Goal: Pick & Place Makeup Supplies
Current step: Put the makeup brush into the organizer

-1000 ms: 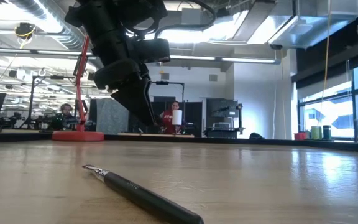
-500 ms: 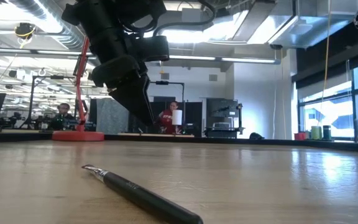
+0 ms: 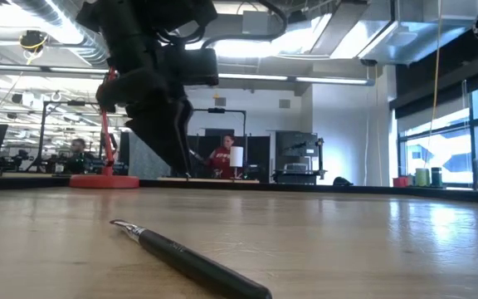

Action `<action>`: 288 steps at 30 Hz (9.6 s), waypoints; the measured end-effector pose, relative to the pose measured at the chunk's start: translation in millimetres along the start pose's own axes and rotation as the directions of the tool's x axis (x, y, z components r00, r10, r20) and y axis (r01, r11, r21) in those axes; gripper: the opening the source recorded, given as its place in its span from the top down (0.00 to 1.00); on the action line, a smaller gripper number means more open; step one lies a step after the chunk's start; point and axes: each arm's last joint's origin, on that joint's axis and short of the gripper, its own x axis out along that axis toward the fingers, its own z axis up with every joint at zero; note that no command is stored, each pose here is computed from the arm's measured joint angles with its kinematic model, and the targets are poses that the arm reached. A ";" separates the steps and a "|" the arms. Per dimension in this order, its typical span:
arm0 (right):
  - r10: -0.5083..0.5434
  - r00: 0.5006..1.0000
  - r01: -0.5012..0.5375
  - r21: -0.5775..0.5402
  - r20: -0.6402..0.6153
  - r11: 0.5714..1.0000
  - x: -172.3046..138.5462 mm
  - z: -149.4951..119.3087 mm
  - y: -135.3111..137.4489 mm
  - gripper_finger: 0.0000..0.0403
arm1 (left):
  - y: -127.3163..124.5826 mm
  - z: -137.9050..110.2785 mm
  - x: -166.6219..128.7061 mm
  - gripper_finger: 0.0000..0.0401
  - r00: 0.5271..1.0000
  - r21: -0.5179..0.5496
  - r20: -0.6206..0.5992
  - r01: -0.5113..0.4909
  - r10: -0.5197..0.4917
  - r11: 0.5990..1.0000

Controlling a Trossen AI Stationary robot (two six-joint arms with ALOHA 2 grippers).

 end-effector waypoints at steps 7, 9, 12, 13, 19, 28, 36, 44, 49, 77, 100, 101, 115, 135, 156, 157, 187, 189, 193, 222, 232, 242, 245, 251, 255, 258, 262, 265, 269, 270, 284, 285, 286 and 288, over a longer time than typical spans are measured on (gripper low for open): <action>-0.043 0.999 0.044 -0.037 0.025 0.998 -5.9 7.3 0.1 0.70 | -1.0 -0.5 -0.4 0.67 1.000 0.008 0.001 -0.020 0.020 1.000; -0.054 0.997 0.057 -0.051 0.059 0.997 -11.5 15.9 3.9 0.70 | -1.0 -0.4 -0.4 0.67 1.000 0.008 0.002 -0.020 0.020 1.000; -0.053 0.989 0.067 -0.093 0.139 0.993 -22.6 33.3 13.0 0.70 | -1.7 3.4 -0.4 0.67 0.999 -0.001 0.041 -0.013 0.013 1.000; -0.052 0.985 0.070 -0.105 0.167 0.992 -26.4 39.1 16.0 0.70 | -2.2 6.6 -0.6 0.67 0.997 -0.002 0.074 -0.007 0.007 1.000; -0.124 0.924 0.174 -0.108 0.362 0.979 -37.9 64.0 21.8 0.70 | -8.0 37.6 -6.8 0.67 0.919 0.009 0.383 0.091 -0.088 0.996; -0.380 0.919 0.358 0.174 0.108 0.917 4.5 84.1 -24.0 0.70 | -11.8 50.6 13.8 0.67 0.851 0.108 0.513 0.061 -0.108 0.992; -0.539 0.824 0.565 0.189 -0.172 0.803 55.2 109.8 -78.2 0.70 | 0.3 42.5 30.1 0.67 0.904 -0.002 0.426 -0.029 0.028 1.000; -0.388 0.829 0.507 0.249 -0.403 0.825 113.6 123.2 -125.1 0.70 | 8.9 38.0 17.0 0.67 0.929 -0.078 0.364 -0.050 0.075 0.996; -0.427 0.754 0.554 0.134 -0.499 0.821 135.6 114.9 -148.3 0.70 | 12.7 35.4 2.1 0.67 0.935 -0.098 0.338 -0.084 0.112 0.992; -0.278 0.760 0.487 0.233 -0.587 0.842 197.2 111.5 -162.9 0.70 | 9.7 31.4 -28.9 0.67 0.925 -0.089 0.340 -0.147 0.168 0.985; -0.411 0.912 0.411 0.021 -0.008 0.912 52.4 115.0 -27.0 0.98 | 0.6 26.7 -30.8 0.67 0.921 -0.118 0.323 -0.189 0.218 0.975; -0.383 0.923 0.383 0.010 0.023 0.924 38.2 110.0 -20.1 0.98 | -0.2 26.6 -31.0 0.67 0.920 -0.120 0.324 -0.192 0.221 0.974; -0.124 0.927 0.256 -0.355 0.353 0.899 -34.8 42.7 17.3 0.99 | -1.0 26.2 -31.1 0.67 0.920 -0.154 0.323 -0.179 0.220 0.972; 0.017 0.980 0.036 -0.258 0.199 0.966 -3.8 -14.1 17.7 0.76 | -4.5 21.6 -31.6 0.67 0.917 -0.193 0.298 -0.215 0.265 0.958; 0.070 0.997 -0.070 0.007 0.019 0.998 -21.6 12.3 14.1 0.73 | -29.3 16.1 -36.1 0.67 0.954 0.143 0.292 -0.113 0.067 0.983; 0.073 0.995 -0.073 -0.011 0.063 0.997 -26.8 20.0 16.5 0.73 | -29.9 15.6 -36.6 0.67 0.957 0.173 0.286 -0.099 0.046 0.980; -0.201 0.914 0.202 0.034 0.352 0.979 -21.1 81.2 7.2 0.73 | -99.7 -19.8 29.4 0.69 0.920 0.567 -0.018 0.333 -0.392 0.754; -0.205 0.917 0.204 0.040 0.342 0.978 -19.5 82.5 6.0 0.73 | -98.8 -21.9 32.0 0.74 0.921 0.563 -0.041 0.342 -0.388 0.752; -0.223 0.912 0.218 0.053 0.345 0.974 -17.6 84.9 3.8 0.73 | -96.3 -23.3 33.1 0.91 0.915 0.555 -0.072 0.368 -0.397 0.747; -0.005 0.999 -0.005 0.229 0.047 0.973 156.3 139.9 -39.8 0.73 | -128.7 28.6 -6.9 0.99 0.802 0.801 0.561 -0.589 0.204 0.111; 0.047 0.999 -0.041 0.322 -0.009 0.946 198.4 141.8 -76.5 0.73 | -135.7 24.2 11.3 0.99 0.766 0.804 0.574 -0.594 0.288 -0.024; 0.046 0.998 -0.032 0.340 -0.034 0.940 216.8 136.7 -90.7 0.73 | -136.7 25.4 14.6 0.99 0.756 0.791 0.588 -0.611 0.288 -0.011; 0.048 0.998 -0.034 0.335 -0.035 0.942 214.3 138.0 -90.4 0.73 | -136.3 25.4 14.9 0.99 0.756 0.790 0.587 -0.613 0.291 0.000; 0.047 0.998 -0.035 0.304 -0.030 0.952 189.9 148.8 -84.4 0.73 | -136.7 25.8 13.5 0.99 0.754 0.783 0.590 -0.622 0.289 0.026; -0.061 0.997 0.069 0.268 -0.040 0.961 170.8 150.7 -85.5 0.73 | -136.9 25.9 13.3 0.99 0.753 0.782 0.591 -0.623 0.289 0.023; -0.093 0.995 0.097 0.261 -0.028 0.961 167.5 151.6 -86.1 0.73 | -137.4 27.2 12.5 0.99 0.749 0.775 0.600 -0.632 0.282 0.031; -0.040 0.998 0.051 0.248 -0.050 0.967 171.0 150.7 -86.4 0.73 | -137.9 30.2 10.5 0.99 0.734 0.758 0.621 -0.651 0.277 0.026; 0.007 0.999 0.001 0.233 -0.033 0.972 171.5 153.3 -84.0 0.73 | -138.4 32.7 8.6 0.99 0.720 0.744 0.639 -0.668 0.272 0.020; 0.034 0.999 -0.032 0.223 -0.003 0.974 171.6 156.5 -82.0 0.73 | -139.1 35.6 6.1 0.99 0.702 0.726 0.661 -0.688 0.265 0.011; 0.035 0.999 -0.034 0.224 -0.001 0.974 171.6 156.6 -81.9 0.73 | -139.2 36.2 5.7 0.99 0.699 0.723 0.665 -0.691 0.263 0.009; 0.107 0.994 -0.103 0.193 -0.012 0.976 184.6 153.7 -81.9 0.74 | -135.3 41.6 4.1 0.99 0.676 0.700 0.685 -0.714 0.272 0.010; 0.104 0.995 -0.100 0.192 -0.011 0.976 184.6 153.6 -82.0 0.76 | -135.2 41.6 4.2 0.99 0.676 0.700 0.685 -0.714 0.272 0.010; 0.104 0.995 -0.100 0.191 -0.011 0.977 184.6 153.6 -82.0 0.79 | -135.3 41.6 4.2 0.99 0.676 0.700 0.685 -0.714 0.270 0.011; 0.100 0.995 -0.096 0.192 -0.012 0.977 184.8 153.4 -82.2 0.88 | -135.5 41.7 4.0 0.99 0.677 0.697 0.686 -0.717 0.267 0.027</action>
